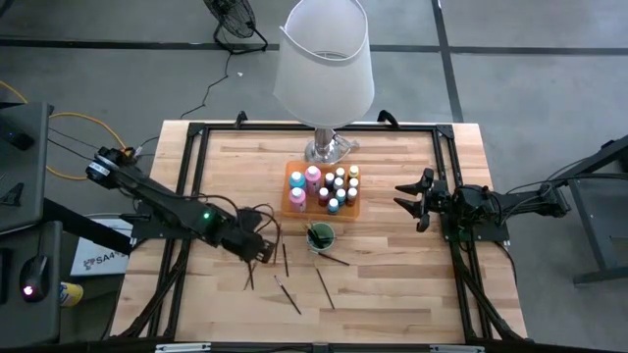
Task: Pick & Place Paint Supplies
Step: Put the gray paintbrushes into the green cup
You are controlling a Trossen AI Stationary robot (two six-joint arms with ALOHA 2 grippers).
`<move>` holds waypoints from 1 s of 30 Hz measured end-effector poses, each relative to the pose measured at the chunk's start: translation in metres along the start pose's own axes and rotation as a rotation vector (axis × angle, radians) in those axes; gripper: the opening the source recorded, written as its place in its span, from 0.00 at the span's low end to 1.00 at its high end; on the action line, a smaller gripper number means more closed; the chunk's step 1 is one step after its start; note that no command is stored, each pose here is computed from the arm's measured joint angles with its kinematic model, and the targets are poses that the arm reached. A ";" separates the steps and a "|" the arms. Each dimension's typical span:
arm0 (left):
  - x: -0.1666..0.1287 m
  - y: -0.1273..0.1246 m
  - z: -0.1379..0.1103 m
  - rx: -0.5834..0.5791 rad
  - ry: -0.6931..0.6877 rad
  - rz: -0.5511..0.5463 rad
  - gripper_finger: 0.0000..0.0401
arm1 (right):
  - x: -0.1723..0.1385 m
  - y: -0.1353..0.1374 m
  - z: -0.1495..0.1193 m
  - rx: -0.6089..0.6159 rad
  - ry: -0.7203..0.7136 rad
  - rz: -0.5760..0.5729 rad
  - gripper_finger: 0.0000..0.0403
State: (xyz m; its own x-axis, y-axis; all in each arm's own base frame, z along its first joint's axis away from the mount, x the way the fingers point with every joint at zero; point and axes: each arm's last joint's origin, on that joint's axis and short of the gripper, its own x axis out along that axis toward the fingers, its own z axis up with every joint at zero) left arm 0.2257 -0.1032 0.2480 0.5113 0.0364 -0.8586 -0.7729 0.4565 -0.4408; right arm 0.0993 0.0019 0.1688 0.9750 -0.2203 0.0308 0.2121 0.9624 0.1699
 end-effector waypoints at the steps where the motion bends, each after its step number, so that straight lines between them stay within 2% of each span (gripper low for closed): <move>1: -0.006 -0.007 0.003 0.028 -0.031 -0.033 0.00 | 0.000 0.000 0.000 0.000 0.000 0.000 0.43; 4: -0.024 -0.026 0.012 0.126 -0.131 -0.113 0.00 | 0.000 0.000 0.000 0.000 0.000 0.000 0.43; 8: -0.050 -0.055 0.023 0.251 -0.281 -0.274 0.00 | 0.000 0.000 0.000 0.000 0.000 0.000 0.43; 11: -0.059 -0.072 0.029 0.332 -0.404 -0.342 0.00 | 0.000 0.000 0.000 0.000 0.000 0.000 0.43; 23: -0.030 -0.115 0.061 0.679 -0.790 -0.376 0.00 | 0.000 0.000 0.000 0.000 0.000 0.000 0.43; 30: -0.005 -0.117 0.070 0.728 -0.765 -0.331 0.00 | 0.000 0.000 0.000 0.000 0.000 0.000 0.43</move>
State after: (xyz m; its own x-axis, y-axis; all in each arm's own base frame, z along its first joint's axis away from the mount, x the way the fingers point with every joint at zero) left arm 0.3393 -0.0944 0.3223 0.9432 0.2416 -0.2279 -0.2781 0.9497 -0.1441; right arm 0.0993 0.0019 0.1688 0.9750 -0.2202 0.0309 0.2120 0.9624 0.1700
